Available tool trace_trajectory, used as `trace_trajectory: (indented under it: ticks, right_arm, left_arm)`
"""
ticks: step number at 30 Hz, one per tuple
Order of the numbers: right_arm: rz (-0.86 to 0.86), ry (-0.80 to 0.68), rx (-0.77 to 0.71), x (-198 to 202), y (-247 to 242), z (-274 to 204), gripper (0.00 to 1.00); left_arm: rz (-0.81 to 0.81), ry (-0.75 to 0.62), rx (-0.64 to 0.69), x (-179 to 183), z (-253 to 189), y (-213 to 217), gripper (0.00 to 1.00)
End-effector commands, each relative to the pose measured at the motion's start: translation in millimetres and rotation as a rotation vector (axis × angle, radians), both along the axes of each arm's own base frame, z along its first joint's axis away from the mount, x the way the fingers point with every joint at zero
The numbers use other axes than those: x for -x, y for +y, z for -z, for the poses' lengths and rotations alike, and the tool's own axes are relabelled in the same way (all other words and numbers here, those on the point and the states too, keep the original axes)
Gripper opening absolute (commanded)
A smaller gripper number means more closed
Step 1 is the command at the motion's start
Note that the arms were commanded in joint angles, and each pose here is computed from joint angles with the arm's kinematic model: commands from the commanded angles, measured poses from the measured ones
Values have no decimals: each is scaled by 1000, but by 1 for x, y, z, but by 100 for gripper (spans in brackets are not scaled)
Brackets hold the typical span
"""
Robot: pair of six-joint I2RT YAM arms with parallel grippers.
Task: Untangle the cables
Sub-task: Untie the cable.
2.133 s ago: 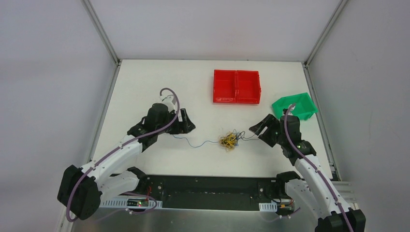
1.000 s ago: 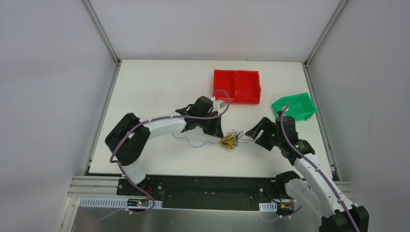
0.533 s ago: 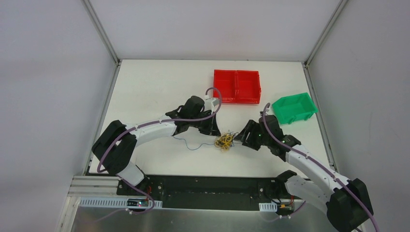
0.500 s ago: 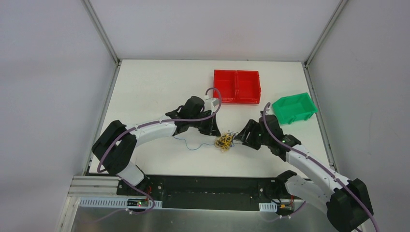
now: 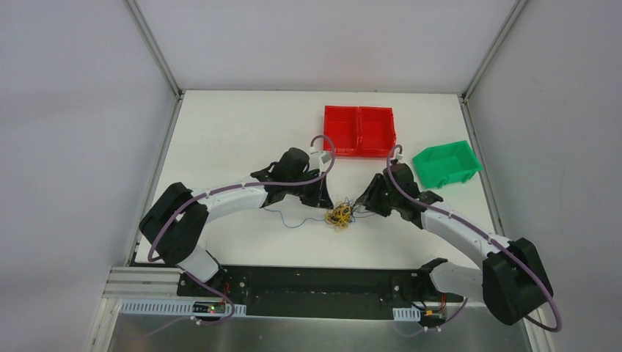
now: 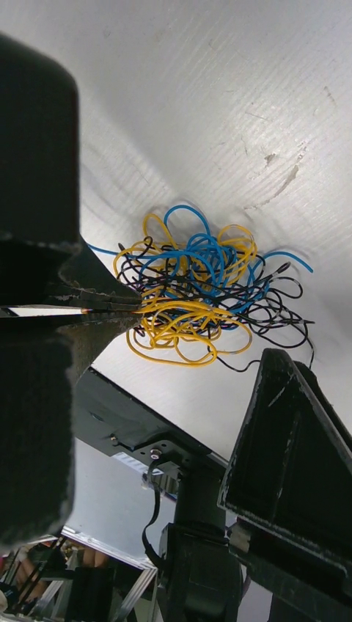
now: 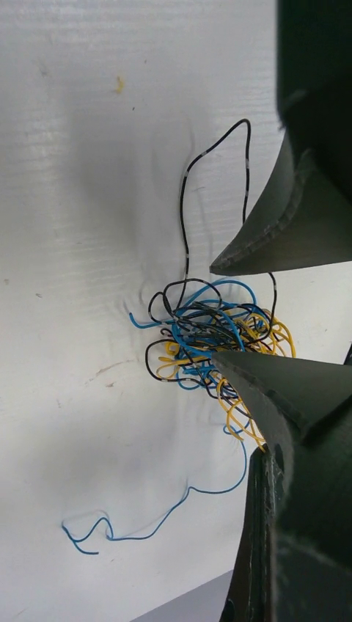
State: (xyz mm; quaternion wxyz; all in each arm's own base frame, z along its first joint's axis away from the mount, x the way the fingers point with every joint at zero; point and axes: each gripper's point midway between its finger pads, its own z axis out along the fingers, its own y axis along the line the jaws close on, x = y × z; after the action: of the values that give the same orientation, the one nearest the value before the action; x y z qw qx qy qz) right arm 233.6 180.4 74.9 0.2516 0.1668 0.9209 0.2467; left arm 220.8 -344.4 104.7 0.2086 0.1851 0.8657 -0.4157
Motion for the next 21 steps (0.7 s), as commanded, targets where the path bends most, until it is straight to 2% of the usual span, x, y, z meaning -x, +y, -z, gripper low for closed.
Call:
trace_trajectory:
  ticks: [1, 3, 5, 7, 13, 17, 21]
  right_arm:
    - [-17, 0, -78, -7, 20, 3, 43]
    - [-33, 32, -93, -5, 25, 9, 32]
    - [-37, 56, -93, -4, 26, 14, 14]
    - [-24, 73, -88, -3, 21, 19, 0]
    - [106, 69, -51, -8, -26, 16, 0]
    - [245, 30, 42, -9, -77, 5, 0]
    - [405, -19, 120, -8, -126, -10, 0]
  left_arm:
    - [-4, -43, 40, -2, -14, -1, 0]
    - [-7, -45, 38, -2, -14, -1, 0]
    - [-29, -53, 22, -5, -14, 2, 0]
    - [-57, -66, 3, -8, -13, 8, 0]
    - [-224, -74, -48, -29, -9, 52, 0]
    - [-426, -63, -75, -50, -11, 113, 0]
    - [-609, -78, -156, -58, -9, 174, 0]
